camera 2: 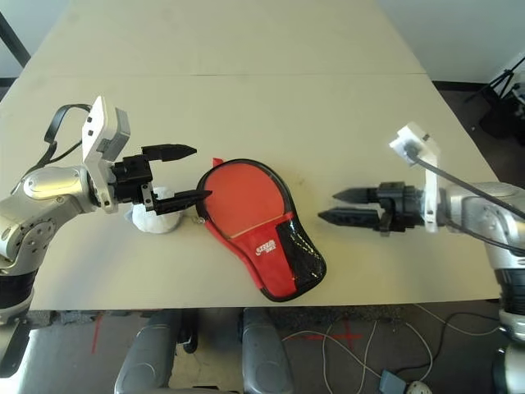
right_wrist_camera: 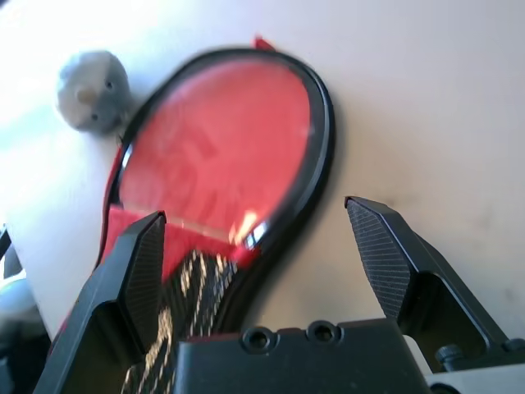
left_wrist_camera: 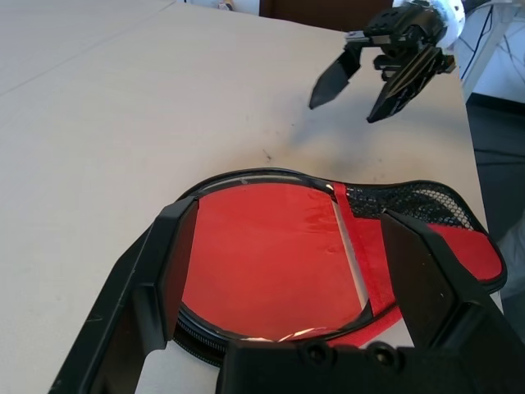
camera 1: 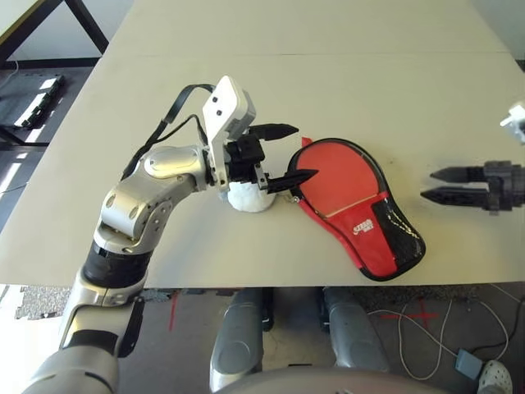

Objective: Store the ping-pong paddle in its case and zip it.

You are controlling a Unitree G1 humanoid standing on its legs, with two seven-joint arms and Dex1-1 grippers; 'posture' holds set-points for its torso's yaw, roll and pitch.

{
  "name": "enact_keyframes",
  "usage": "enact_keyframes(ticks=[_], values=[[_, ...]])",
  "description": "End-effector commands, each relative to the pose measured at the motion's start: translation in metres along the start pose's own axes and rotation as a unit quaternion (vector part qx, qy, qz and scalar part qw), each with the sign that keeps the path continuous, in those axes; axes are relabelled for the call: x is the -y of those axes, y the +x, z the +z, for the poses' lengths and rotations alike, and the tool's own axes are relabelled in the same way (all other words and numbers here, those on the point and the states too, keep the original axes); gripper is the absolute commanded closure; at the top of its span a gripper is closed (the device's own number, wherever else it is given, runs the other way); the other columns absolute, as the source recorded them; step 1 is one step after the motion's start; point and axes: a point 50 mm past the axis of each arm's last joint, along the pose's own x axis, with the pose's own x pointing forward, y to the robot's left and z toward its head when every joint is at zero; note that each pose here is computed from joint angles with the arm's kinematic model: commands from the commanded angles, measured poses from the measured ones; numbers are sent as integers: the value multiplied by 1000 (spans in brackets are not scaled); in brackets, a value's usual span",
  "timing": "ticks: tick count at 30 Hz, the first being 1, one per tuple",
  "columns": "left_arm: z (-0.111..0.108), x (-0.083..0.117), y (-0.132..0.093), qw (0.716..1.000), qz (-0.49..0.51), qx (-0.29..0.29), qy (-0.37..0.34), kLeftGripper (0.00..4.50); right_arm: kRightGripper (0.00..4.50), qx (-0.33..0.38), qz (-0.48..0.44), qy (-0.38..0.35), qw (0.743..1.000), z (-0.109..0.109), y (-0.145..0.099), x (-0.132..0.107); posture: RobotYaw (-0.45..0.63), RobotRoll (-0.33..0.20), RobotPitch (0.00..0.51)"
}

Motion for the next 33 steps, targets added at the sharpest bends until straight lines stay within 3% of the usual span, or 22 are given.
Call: enact_keyframes(ticks=[1,6,15,23,33], values=[[-1,-4,-6,1000,10,-16,2,0,7,15,-18,-44,999,5,16,2,41,0,241],[-3,-11,-19,998,27,-61,12,0,7,53,37,-118,991,11,56,-17,54,0,242],[-13,-14,-33,992,42,-120,11,0,7,20,95,-148,984,-3,89,-37,64,0,243],[-19,-7,-41,988,27,-150,-10,0,7,-67,87,-141,984,-27,94,-32,72,0,246],[-34,-9,-47,975,39,-215,-42,0,7,-90,90,-132,983,-34,99,-32,74,0,247]])
